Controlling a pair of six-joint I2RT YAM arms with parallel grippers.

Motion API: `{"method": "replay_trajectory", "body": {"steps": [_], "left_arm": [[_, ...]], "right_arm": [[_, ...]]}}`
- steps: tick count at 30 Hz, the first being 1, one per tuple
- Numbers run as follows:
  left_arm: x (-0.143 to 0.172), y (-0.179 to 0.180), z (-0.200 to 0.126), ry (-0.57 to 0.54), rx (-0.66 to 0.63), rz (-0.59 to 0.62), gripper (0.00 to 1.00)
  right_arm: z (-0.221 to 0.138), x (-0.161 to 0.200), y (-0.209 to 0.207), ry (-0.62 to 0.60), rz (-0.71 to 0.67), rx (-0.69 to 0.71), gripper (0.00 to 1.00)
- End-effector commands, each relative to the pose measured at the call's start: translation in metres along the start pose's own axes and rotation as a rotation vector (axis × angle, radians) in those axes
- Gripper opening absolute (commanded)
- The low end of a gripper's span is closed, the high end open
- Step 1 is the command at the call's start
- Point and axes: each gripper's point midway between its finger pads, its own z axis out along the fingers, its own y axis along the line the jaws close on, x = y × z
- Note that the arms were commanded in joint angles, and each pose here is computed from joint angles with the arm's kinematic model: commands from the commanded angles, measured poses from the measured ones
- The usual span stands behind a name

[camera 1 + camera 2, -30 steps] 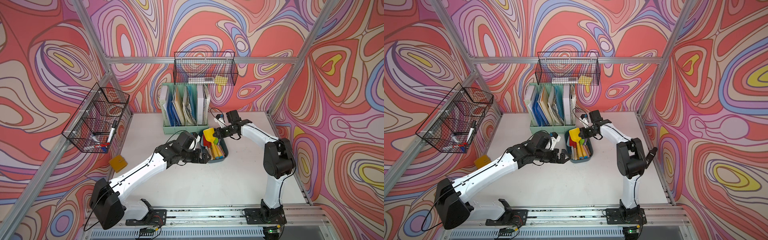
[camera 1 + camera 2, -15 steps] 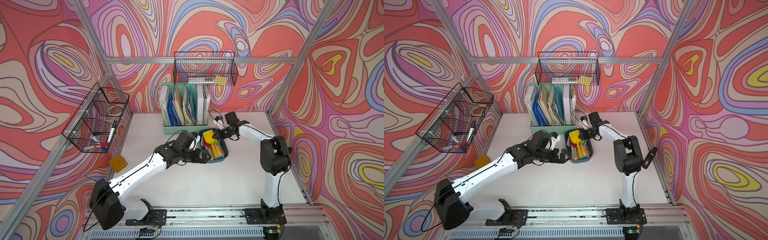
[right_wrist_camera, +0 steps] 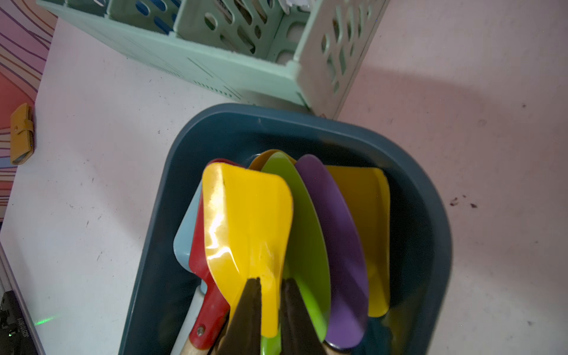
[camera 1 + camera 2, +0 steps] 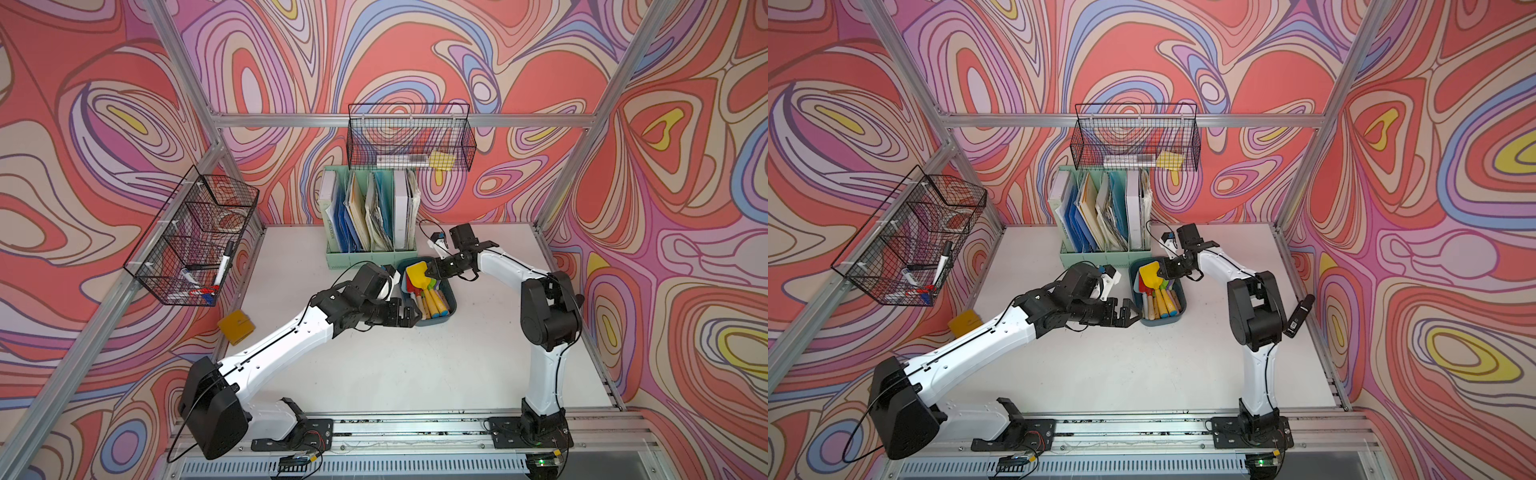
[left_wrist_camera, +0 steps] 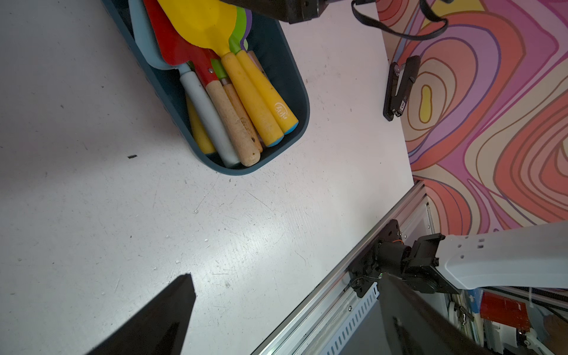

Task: Put the shovel into the storage box
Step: Place the shovel in the storage box.

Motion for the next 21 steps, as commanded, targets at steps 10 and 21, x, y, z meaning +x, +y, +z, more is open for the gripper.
{"method": "replay_trajectory", "body": {"steps": [10, 21], "left_arm": [[0.002, 0.002, 0.0, -0.003, -0.007, 0.006, 0.99], [-0.028, 0.042, -0.016, -0.138, -0.16, -0.007, 0.99]], "right_arm": [[-0.001, 0.005, -0.009, 0.018, 0.015, 0.041, 0.22], [-0.052, -0.008, -0.005, -0.037, -0.01, 0.167, 0.28]]}}
